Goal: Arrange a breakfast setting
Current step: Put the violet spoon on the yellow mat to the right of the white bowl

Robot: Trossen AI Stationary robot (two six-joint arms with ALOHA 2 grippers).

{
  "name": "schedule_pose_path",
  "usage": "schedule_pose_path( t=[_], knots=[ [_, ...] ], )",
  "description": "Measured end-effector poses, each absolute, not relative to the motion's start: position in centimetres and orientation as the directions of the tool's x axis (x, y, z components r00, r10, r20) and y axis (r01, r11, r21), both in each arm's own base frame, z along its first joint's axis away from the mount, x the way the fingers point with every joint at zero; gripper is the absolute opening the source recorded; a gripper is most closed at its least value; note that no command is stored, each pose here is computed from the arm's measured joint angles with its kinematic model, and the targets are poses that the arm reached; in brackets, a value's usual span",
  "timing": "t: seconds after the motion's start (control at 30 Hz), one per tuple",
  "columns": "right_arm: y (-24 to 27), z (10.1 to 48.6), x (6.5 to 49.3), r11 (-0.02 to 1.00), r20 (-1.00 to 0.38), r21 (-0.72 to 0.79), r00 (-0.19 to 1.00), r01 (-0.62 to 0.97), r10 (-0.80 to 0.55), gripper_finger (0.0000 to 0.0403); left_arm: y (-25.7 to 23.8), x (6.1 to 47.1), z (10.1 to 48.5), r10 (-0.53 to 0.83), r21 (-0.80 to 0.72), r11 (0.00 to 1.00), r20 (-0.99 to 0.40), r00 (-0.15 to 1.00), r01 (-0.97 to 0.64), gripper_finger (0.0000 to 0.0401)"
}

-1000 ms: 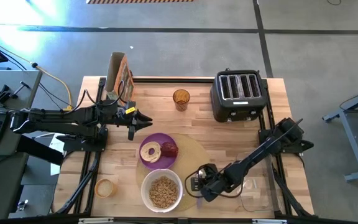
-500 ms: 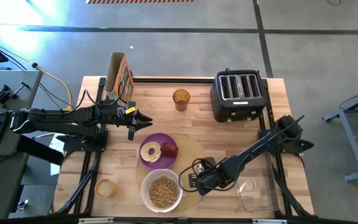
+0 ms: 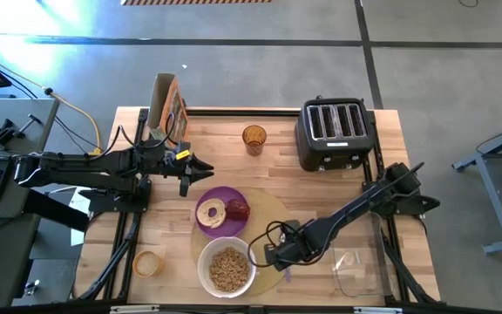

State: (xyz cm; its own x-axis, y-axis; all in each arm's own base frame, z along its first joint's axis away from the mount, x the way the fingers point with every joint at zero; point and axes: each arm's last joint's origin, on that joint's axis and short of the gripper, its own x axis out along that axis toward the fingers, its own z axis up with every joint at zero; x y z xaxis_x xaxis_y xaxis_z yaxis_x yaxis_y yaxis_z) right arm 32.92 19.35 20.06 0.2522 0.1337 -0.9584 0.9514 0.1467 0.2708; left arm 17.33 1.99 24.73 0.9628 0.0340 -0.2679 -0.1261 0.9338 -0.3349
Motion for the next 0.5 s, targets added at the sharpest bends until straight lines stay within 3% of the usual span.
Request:
schedule_pose_path(
  t=[0.5],
  knots=[
    [19.7,19.3,35.9,0.201,-0.972,0.228,0.213,0.953,0.097,0.0007,2.0,17.3,24.7,0.034,-0.335,0.934,-0.268,0.963,-0.127,0.0095]
  ],
)
